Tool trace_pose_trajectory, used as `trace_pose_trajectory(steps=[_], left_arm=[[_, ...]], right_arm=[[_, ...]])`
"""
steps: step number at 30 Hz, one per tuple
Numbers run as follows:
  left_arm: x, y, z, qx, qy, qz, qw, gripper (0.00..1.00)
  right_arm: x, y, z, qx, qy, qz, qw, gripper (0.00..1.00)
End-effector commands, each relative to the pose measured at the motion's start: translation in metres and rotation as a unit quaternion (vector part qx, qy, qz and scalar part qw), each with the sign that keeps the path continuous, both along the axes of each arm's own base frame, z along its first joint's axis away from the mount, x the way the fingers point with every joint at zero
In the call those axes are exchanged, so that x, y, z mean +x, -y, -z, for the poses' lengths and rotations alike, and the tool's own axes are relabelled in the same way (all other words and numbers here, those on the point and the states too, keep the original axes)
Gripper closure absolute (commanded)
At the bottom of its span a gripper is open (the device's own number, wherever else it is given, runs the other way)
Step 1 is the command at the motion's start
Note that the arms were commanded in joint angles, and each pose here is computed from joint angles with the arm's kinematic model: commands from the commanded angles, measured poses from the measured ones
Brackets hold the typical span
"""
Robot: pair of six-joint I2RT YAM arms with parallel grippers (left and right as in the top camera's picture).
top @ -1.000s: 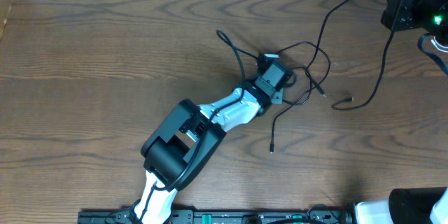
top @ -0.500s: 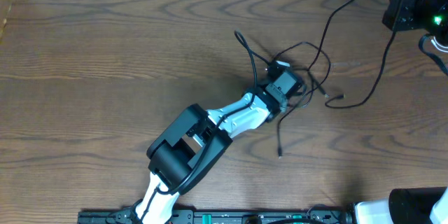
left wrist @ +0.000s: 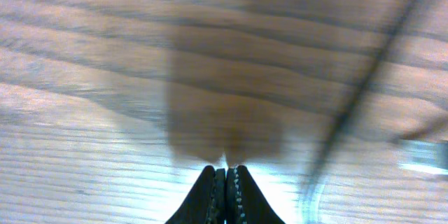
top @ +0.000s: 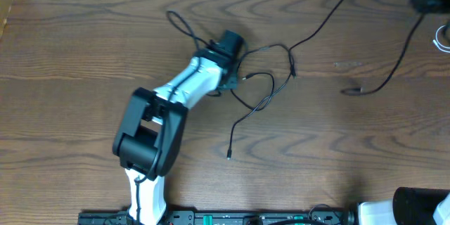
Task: Untangle cables
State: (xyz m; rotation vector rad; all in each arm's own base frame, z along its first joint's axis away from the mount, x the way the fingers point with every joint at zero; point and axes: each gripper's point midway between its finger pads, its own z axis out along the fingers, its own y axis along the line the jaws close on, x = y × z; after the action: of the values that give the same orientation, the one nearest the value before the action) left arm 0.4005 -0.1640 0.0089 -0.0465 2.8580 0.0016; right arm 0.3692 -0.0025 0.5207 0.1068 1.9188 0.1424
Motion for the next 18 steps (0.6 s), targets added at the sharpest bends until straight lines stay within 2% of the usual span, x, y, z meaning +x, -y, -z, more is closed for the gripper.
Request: trace_pose_trajectory(steps=[1, 5, 9, 12, 18], left_arm=[[0.001, -0.001, -0.009, -0.050, -0.016, -0.003, 0.999, 0.92], [-0.002, -0.009, -0.004, -0.046, -0.024, -0.011, 0.999, 0.92], [-0.002, -0.009, -0.003, -0.046, -0.024, -0.010, 0.999, 0.92], [-0.002, -0.009, -0.003, -0.046, -0.024, -0.010, 0.999, 0.92], [-0.003, -0.009, -0.003, -0.046, -0.024, -0.010, 0.999, 0.92]], right_arm=[[-0.012, 0.040, -0.025, 0.022, 0.045, 0.069, 0.996, 0.99], [-0.005, 0.058, -0.043, 0.073, 0.085, 0.068, 0.991, 0.99], [0.016, 0.025, -0.049, 0.132, 0.096, -0.042, 0.986, 0.99], [0.037, -0.005, -0.033, 0.151, 0.067, -0.106, 0.980, 0.99], [0.086, -0.026, 0.028, 0.176, -0.019, -0.128, 0.976, 0.99]])
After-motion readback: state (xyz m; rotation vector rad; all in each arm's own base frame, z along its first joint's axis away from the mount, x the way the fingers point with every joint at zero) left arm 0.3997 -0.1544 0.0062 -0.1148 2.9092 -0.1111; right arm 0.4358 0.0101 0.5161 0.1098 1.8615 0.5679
